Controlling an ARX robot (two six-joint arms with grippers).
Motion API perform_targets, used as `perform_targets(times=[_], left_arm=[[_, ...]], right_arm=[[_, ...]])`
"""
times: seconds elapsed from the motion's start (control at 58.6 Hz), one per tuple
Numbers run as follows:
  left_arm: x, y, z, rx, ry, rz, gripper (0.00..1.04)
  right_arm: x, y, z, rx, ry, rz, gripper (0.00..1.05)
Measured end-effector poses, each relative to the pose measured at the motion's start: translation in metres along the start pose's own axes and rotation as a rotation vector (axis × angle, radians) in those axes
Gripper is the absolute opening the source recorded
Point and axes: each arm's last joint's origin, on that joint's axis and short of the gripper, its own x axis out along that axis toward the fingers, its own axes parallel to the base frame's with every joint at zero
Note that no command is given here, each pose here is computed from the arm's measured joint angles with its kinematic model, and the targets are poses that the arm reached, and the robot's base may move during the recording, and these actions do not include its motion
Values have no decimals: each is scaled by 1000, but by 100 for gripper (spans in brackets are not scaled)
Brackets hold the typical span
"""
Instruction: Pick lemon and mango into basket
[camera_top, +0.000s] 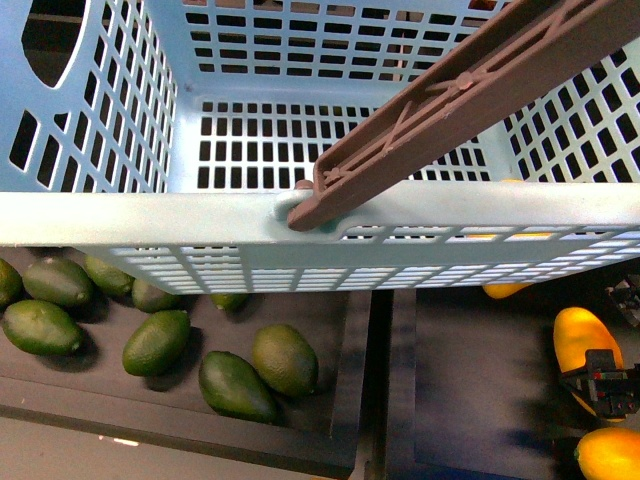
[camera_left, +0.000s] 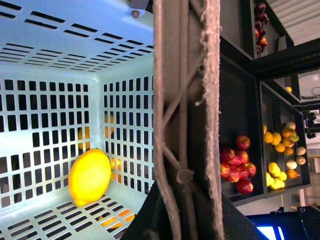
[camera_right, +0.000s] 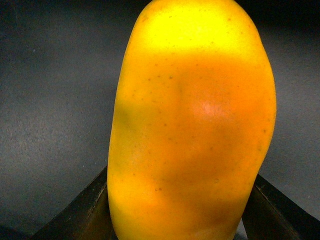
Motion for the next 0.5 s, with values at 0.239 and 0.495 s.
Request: perform_targets(times=[0.239, 0.495], left_arm=[[0, 0, 0, 0, 1, -1, 6], [0, 0, 0, 0, 1, -1, 6]], right_arm=[[-20, -15, 12, 98, -82, -32, 58], [-110, -46, 43, 160, -354, -131, 57]])
